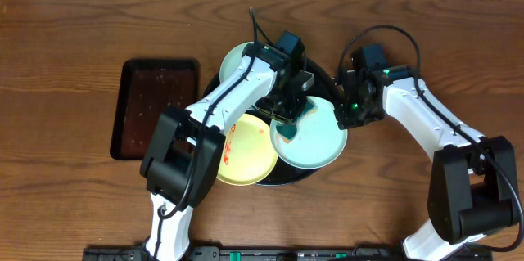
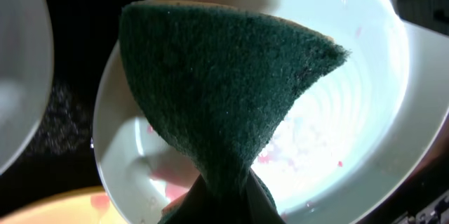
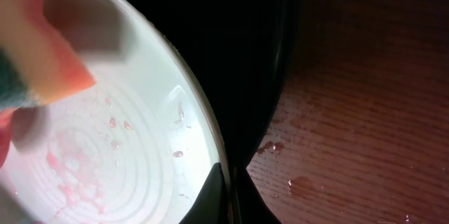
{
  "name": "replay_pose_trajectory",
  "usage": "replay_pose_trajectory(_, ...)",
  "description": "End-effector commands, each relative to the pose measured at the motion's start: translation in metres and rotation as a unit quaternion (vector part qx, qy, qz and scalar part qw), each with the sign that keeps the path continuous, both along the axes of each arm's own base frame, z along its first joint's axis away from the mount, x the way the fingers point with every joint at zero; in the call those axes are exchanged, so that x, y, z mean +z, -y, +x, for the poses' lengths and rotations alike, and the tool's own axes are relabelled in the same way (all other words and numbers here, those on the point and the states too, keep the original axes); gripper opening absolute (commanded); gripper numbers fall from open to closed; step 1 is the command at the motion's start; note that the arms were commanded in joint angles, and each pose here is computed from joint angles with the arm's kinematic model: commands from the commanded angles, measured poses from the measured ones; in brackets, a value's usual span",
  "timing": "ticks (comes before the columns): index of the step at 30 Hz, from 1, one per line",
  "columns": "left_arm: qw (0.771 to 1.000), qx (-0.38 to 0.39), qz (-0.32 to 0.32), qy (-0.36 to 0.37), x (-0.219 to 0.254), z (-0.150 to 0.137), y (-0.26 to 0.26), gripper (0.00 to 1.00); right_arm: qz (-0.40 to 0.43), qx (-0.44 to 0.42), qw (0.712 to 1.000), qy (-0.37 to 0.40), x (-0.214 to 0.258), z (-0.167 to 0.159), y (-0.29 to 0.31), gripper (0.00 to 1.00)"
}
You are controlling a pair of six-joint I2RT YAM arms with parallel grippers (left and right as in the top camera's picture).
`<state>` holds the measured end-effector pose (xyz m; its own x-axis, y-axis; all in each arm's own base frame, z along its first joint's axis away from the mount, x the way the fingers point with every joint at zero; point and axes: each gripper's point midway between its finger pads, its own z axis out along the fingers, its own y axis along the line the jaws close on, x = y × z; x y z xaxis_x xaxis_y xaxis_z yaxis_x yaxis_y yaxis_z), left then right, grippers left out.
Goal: Clean dirty plates on tray and stack at the side
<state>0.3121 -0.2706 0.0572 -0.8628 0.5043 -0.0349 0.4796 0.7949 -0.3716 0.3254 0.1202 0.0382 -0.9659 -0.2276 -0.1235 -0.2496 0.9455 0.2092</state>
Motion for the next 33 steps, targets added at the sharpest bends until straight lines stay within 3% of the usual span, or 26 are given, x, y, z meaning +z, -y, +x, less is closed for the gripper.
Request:
replay_pose_trajectory(1,1.0,-0.008,0.005,-0.003,0.002,-0.004,-0.002,0.07,0.001,-0.017,1.0,-0.007,-0.003,0.001,0.005,0.01)
replay_pose_trajectory(17,0.999,0.017,0.021,-0.036,-0.012,-0.008,-0.007,0.07,-0.015,-0.022,1.0,-0.008,-0.004,0.001,0.013,0.01)
replay_pose_trajectory(27,0.995,0.027,0.037,-0.084,-0.044,-0.019,-0.004,0.07,-0.015,-0.023,1.0,-0.008,-0.004,0.001,0.013,0.01)
replay_pose_trajectory(33,0.998,0.032,0.012,-0.047,-0.047,0.0,0.008,0.08,-0.014,-0.022,1.0,-0.005,-0.004,0.002,0.013,0.01)
